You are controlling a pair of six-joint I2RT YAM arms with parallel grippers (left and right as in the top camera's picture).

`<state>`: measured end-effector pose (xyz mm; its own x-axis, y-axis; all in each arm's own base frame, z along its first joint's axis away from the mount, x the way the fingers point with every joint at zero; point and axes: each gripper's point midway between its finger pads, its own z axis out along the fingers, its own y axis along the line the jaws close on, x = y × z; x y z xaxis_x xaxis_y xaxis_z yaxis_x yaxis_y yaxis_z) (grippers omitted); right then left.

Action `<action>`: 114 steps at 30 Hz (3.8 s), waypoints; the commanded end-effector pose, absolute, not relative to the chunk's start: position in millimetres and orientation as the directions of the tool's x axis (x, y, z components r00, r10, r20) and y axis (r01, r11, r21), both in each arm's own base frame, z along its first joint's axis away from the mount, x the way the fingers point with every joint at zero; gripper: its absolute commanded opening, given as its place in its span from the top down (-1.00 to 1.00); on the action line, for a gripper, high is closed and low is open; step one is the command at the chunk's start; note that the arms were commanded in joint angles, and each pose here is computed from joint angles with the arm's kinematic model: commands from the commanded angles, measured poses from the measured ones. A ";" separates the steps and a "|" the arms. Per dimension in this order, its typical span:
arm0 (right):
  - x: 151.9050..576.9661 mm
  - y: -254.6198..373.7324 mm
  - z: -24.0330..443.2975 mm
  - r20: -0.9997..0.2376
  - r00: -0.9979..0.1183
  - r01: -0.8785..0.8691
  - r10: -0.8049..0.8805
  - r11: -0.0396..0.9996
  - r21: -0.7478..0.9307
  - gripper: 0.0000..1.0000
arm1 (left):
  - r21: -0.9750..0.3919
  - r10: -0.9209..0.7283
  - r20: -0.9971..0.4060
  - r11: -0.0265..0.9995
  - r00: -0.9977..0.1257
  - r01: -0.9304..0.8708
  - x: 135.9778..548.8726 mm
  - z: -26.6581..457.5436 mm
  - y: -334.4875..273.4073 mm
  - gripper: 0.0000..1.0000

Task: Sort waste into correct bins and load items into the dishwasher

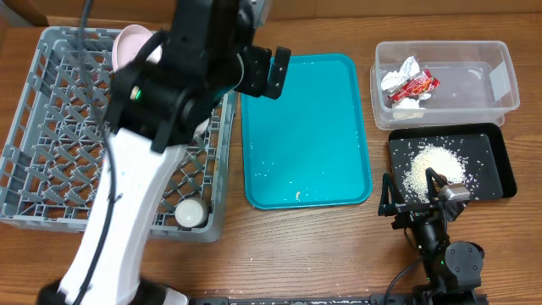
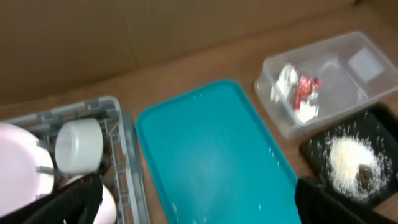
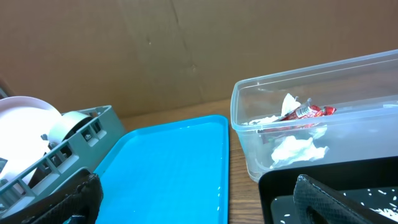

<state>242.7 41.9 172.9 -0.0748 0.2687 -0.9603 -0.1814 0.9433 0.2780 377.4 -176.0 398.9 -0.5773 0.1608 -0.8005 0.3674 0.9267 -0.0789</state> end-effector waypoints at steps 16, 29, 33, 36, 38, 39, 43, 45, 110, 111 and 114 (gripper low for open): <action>242.9 41.6 170.6 -0.959 -0.073 -0.177 0.276 0.942 0.284 -1.00 | -0.091 -0.045 -0.951 0.986 -0.307 0.138 284.7 323.3 -38.6 -1.00; 242.9 41.6 170.6 -0.959 -0.073 -0.177 0.276 0.942 0.284 -1.00 | -0.028 -0.016 -0.995 0.991 -0.096 0.130 247.5 241.1 -27.5 -1.00; 242.9 41.6 170.6 -0.959 -0.073 -0.177 0.276 0.942 0.284 -1.00 | -0.025 -0.018 -0.998 0.992 -0.057 0.127 246.1 222.7 -26.6 -1.00; 242.9 41.6 170.6 -0.959 -0.073 -0.177 0.276 0.942 0.284 -1.00 | -0.004 -0.001 -1.000 0.991 -0.023 0.130 246.8 216.4 -27.2 -1.00; 242.9 41.6 170.6 -0.959 -0.073 -0.177 0.276 0.942 0.284 -1.00 | -0.003 -0.001 -1.000 0.991 -0.019 0.133 248.7 211.2 -28.0 -1.00; 242.9 41.6 170.6 -0.959 -0.073 -0.177 0.276 0.942 0.284 -1.00 | -0.004 -0.001 -1.000 0.991 -0.026 0.133 249.1 208.1 -28.1 -1.00; 242.9 41.6 170.6 -0.959 -0.073 -0.177 0.276 0.942 0.284 -1.00 | -0.005 0.000 -0.999 0.991 -0.038 0.133 249.7 201.9 -28.1 -1.00; 242.9 41.6 170.6 -0.959 -0.073 -0.177 0.276 0.942 0.284 -1.00 | 0.003 0.008 -0.999 0.992 -0.041 0.127 249.9 198.7 -26.9 -1.00; 242.9 41.6 170.6 -0.959 -0.073 -0.177 0.276 0.942 0.284 -1.00 | 0.025 0.028 -0.997 0.999 -0.076 0.037 246.0 155.9 -7.1 -1.00; 242.9 41.6 170.6 -0.959 -0.073 -0.177 0.276 0.942 0.284 -1.00 | 0.025 0.028 -0.997 0.999 -0.076 0.037 246.0 155.9 -7.1 -1.00; 242.9 41.6 170.6 -0.959 -0.073 -0.177 0.276 0.942 0.284 -1.00 | 0.025 0.028 -0.997 0.999 -0.076 0.038 246.0 155.9 -7.2 -1.00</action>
<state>242.7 41.8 172.9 -0.0746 0.2687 -0.9603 -0.1806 0.9434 0.2780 246.2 -7.5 156.1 -0.0819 0.0054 -0.9966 0.0384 0.9993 0.0023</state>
